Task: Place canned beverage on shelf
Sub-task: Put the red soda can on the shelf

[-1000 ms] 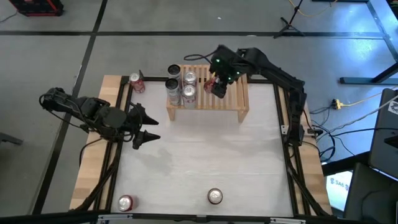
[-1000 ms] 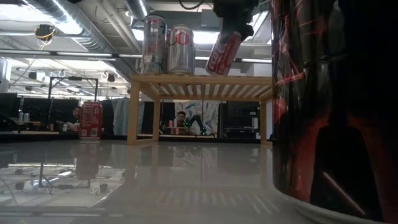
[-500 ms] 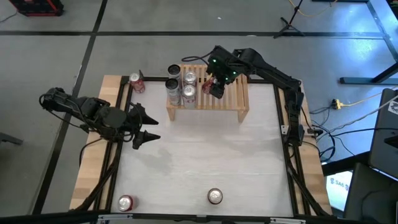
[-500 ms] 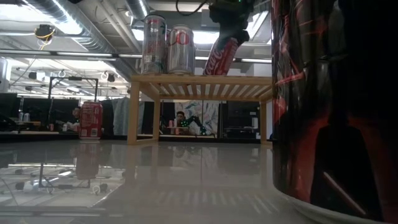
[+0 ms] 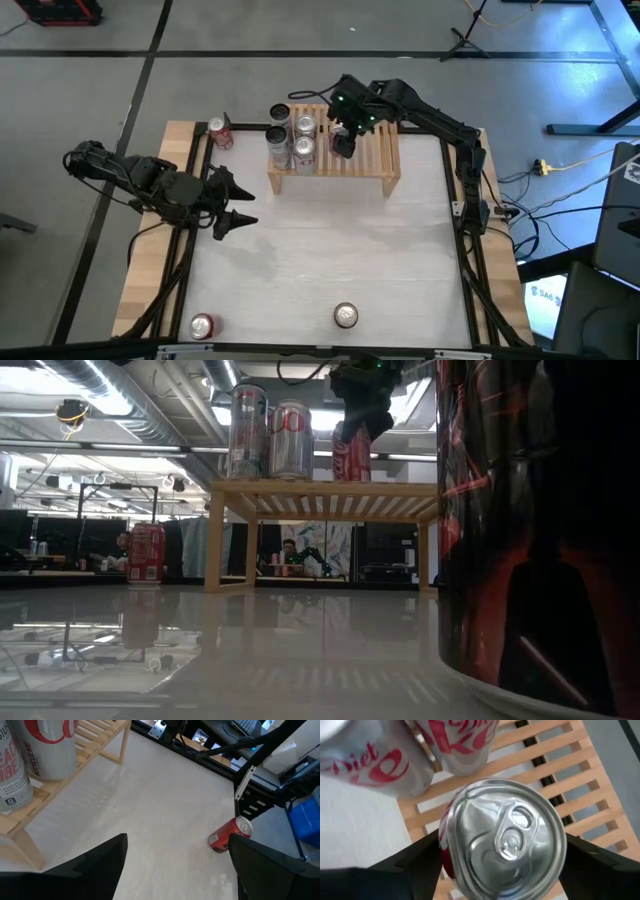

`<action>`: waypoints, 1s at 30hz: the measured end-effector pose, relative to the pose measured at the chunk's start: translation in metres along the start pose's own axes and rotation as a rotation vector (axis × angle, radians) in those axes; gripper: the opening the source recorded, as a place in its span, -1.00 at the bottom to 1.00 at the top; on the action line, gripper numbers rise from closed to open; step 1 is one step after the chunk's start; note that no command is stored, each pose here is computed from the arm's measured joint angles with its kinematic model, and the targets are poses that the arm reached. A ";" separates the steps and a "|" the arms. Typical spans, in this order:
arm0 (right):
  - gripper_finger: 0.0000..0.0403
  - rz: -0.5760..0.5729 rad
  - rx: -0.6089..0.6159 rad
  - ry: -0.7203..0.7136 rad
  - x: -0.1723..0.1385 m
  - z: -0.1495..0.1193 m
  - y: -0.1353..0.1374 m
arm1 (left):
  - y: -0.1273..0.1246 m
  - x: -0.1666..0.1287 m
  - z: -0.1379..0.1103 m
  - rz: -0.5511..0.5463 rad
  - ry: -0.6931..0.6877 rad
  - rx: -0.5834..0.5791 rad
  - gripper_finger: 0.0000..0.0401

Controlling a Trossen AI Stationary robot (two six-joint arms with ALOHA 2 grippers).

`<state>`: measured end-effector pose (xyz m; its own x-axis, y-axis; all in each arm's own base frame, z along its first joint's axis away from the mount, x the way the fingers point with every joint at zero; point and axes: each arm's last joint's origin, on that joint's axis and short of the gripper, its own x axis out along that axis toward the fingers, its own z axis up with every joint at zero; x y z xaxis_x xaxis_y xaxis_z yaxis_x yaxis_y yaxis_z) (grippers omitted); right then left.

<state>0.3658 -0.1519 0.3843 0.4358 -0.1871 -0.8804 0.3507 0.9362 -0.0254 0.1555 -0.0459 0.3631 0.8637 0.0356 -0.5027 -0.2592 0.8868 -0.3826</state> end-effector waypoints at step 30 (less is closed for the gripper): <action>0.65 0.025 -0.229 -0.096 0.009 0.012 0.001 | 0.001 0.000 0.002 0.052 -0.046 0.017 0.67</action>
<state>0.3794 -0.1565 0.3823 0.5223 -0.1804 -0.8335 0.1468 0.9818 -0.1205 0.1558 -0.0440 0.3639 0.8681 0.1027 -0.4856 -0.2977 0.8907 -0.3437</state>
